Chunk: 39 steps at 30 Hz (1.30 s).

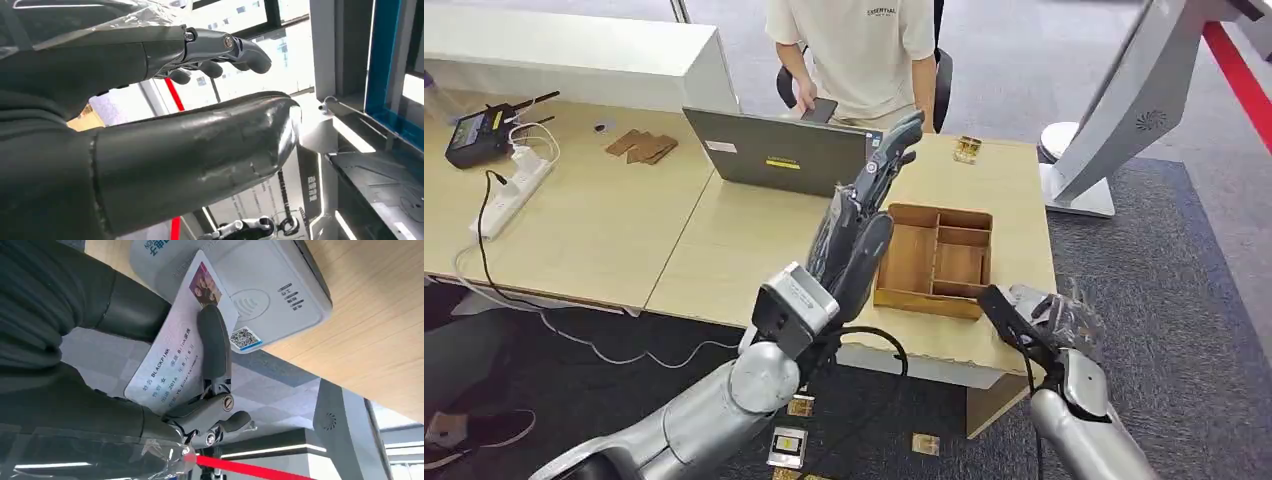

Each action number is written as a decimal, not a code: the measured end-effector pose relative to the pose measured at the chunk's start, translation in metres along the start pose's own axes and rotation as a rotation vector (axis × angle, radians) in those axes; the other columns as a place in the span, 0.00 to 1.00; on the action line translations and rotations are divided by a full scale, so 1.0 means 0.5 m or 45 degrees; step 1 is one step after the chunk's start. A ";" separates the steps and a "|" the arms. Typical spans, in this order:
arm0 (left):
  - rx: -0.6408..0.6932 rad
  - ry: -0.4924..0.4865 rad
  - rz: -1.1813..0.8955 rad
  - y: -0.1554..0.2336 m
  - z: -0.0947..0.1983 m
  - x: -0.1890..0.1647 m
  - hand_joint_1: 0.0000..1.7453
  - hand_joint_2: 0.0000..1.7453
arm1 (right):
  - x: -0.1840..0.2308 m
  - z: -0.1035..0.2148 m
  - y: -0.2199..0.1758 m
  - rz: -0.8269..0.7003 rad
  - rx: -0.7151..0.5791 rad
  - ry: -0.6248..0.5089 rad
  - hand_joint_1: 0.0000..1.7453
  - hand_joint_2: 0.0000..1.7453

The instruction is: Pass the card to the sensor for recognition and then transmit it.

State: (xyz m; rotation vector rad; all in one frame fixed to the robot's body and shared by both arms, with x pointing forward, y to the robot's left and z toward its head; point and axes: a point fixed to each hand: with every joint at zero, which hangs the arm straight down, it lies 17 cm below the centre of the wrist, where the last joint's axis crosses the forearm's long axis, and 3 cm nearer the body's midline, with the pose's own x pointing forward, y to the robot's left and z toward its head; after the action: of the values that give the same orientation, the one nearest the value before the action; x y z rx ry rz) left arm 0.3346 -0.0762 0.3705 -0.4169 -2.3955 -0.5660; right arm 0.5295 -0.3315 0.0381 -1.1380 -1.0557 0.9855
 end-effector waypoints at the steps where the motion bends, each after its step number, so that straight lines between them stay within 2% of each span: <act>1: 0.000 0.000 0.000 0.000 0.000 0.000 0.00 0.00 | 0.000 0.000 0.000 0.000 0.001 0.001 1.00 1.00; 5: 0.000 0.000 0.000 0.000 0.000 0.000 0.00 0.00 | -0.002 -0.001 -0.005 -0.007 -0.020 0.003 1.00 1.00; 9: -0.001 0.001 -0.001 -0.001 0.000 -0.001 0.00 0.00 | 0.001 -0.001 -0.031 -0.046 -0.115 -0.005 1.00 1.00; 14: 0.000 -0.001 -0.015 -0.001 0.001 -0.001 0.00 0.00 | 0.032 0.003 -0.116 -0.172 -0.323 -0.055 1.00 1.00; 26: 0.015 0.011 -0.036 0.003 0.002 -0.005 0.00 0.00 | 0.100 0.037 -0.285 -0.333 -0.598 -0.180 1.00 1.00; 39: -0.041 -0.008 -0.005 -0.019 0.003 0.004 0.00 0.00 | 0.219 0.101 -0.395 -0.429 -0.682 -0.393 1.00 1.00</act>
State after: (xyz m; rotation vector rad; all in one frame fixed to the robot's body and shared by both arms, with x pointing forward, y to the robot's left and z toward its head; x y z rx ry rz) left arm 0.3286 -0.0832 0.3680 -0.4285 -2.3964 -0.6064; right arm 0.5178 -0.2454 0.2524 -1.1944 -1.7708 0.6321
